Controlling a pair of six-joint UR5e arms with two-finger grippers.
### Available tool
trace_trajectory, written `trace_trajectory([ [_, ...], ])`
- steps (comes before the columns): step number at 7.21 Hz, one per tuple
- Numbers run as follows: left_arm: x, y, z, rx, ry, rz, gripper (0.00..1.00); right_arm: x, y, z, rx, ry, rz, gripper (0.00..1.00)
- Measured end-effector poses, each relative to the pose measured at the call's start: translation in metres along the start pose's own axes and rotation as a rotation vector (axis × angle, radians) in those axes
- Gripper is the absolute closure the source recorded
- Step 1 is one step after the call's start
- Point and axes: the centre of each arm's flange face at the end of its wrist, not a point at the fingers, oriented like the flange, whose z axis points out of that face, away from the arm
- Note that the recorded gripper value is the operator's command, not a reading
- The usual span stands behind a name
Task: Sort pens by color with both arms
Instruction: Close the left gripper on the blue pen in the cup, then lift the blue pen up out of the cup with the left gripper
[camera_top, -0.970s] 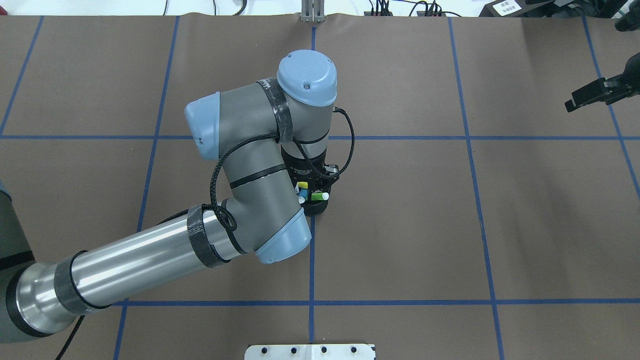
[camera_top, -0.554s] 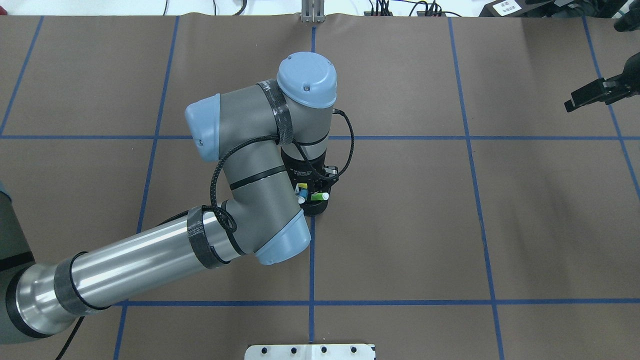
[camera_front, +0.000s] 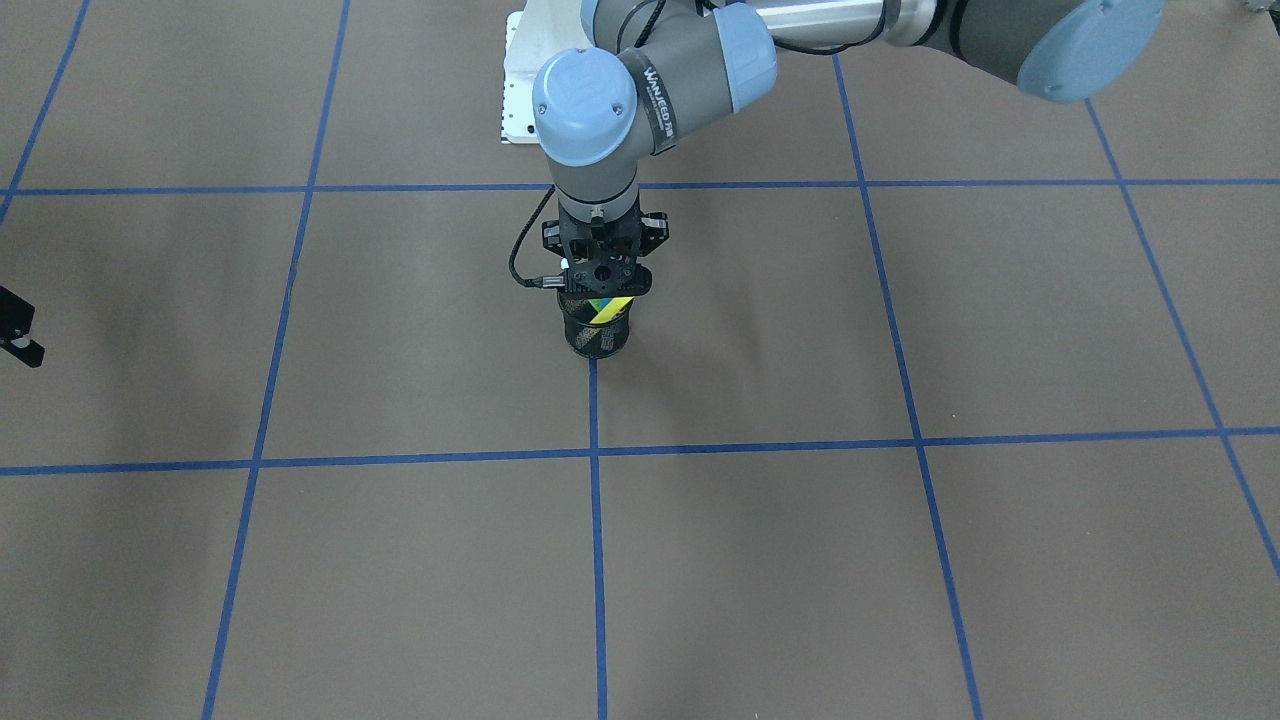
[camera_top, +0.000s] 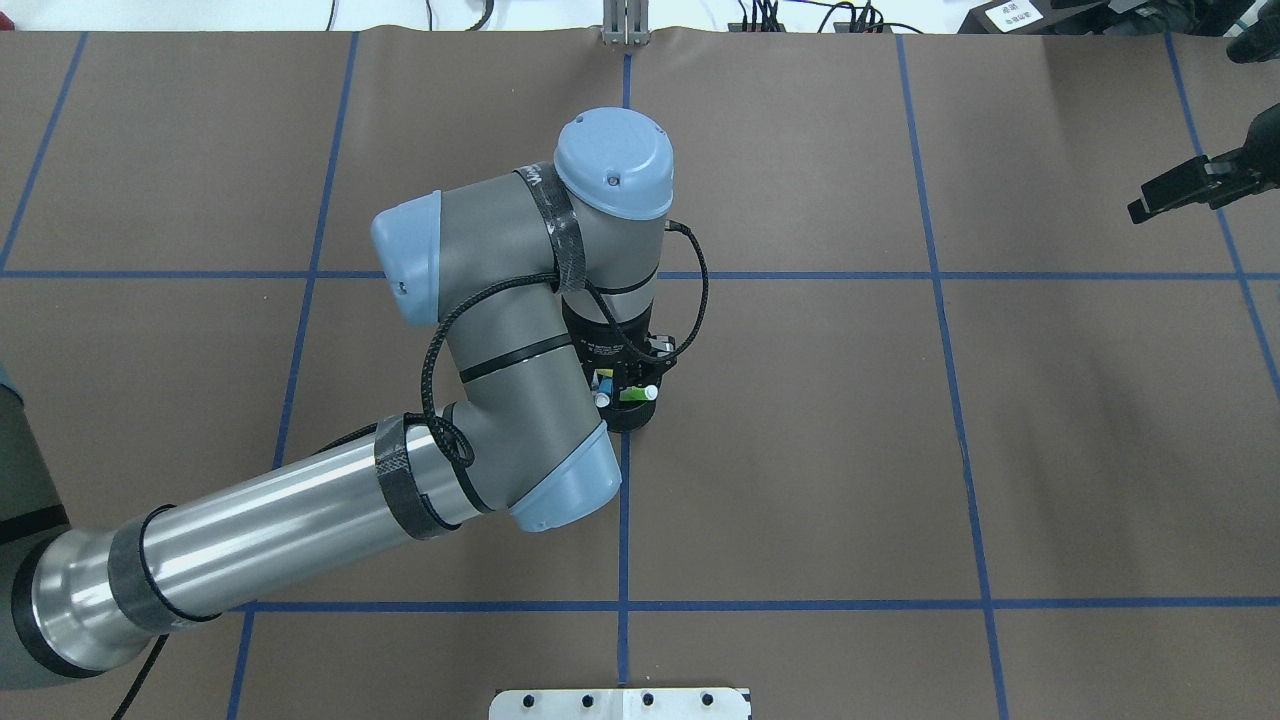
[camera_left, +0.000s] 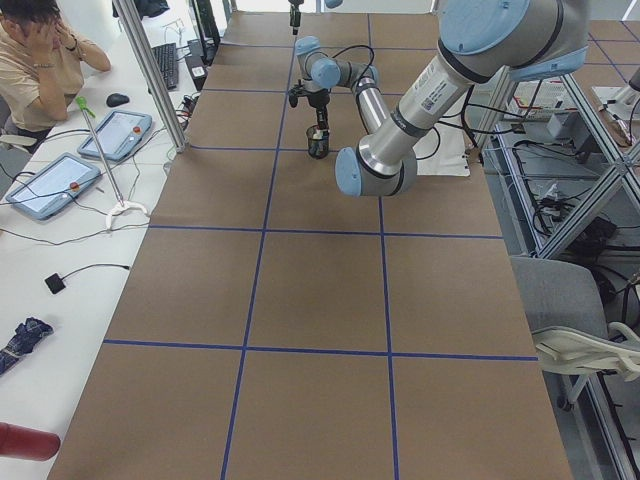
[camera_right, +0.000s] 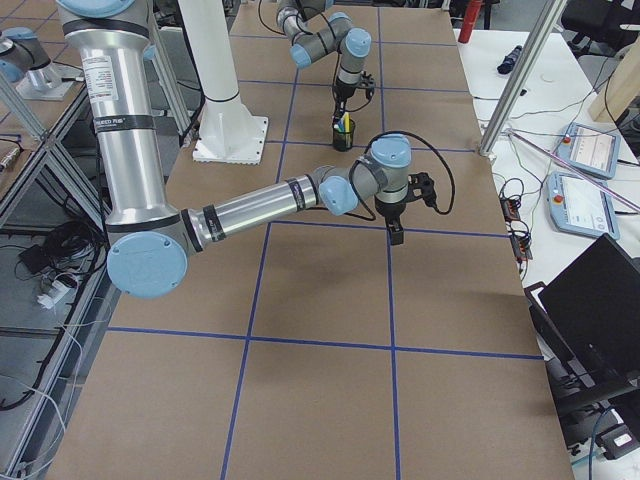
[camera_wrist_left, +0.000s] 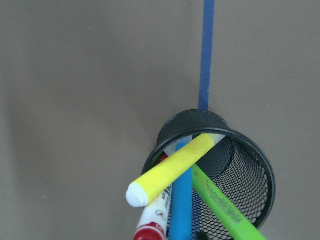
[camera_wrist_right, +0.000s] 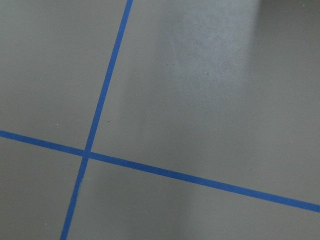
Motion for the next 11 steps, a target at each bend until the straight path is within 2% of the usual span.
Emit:
trace_trajectory([
  [2, 0.001, 0.002, 0.002, -0.003, -0.001, 0.003, 0.71, 0.0, 0.0, 0.001, -0.002, 0.0, 0.001, 0.0],
  [4, 0.003, 0.004, 0.002, -0.004, 0.0, 0.006, 0.99, 0.001, 0.0, 0.001, -0.002, 0.001, 0.001, 0.0],
  [8, 0.003, 0.008, -0.004, 0.001, 0.011, 0.014, 1.0, 0.0, -0.001, 0.001, -0.002, 0.0, 0.0, 0.0],
  [11, 0.005, 0.025, -0.036, 0.028, 0.065, 0.045, 1.0, -0.001, -0.003, 0.002, -0.001, -0.001, -0.002, 0.0],
])
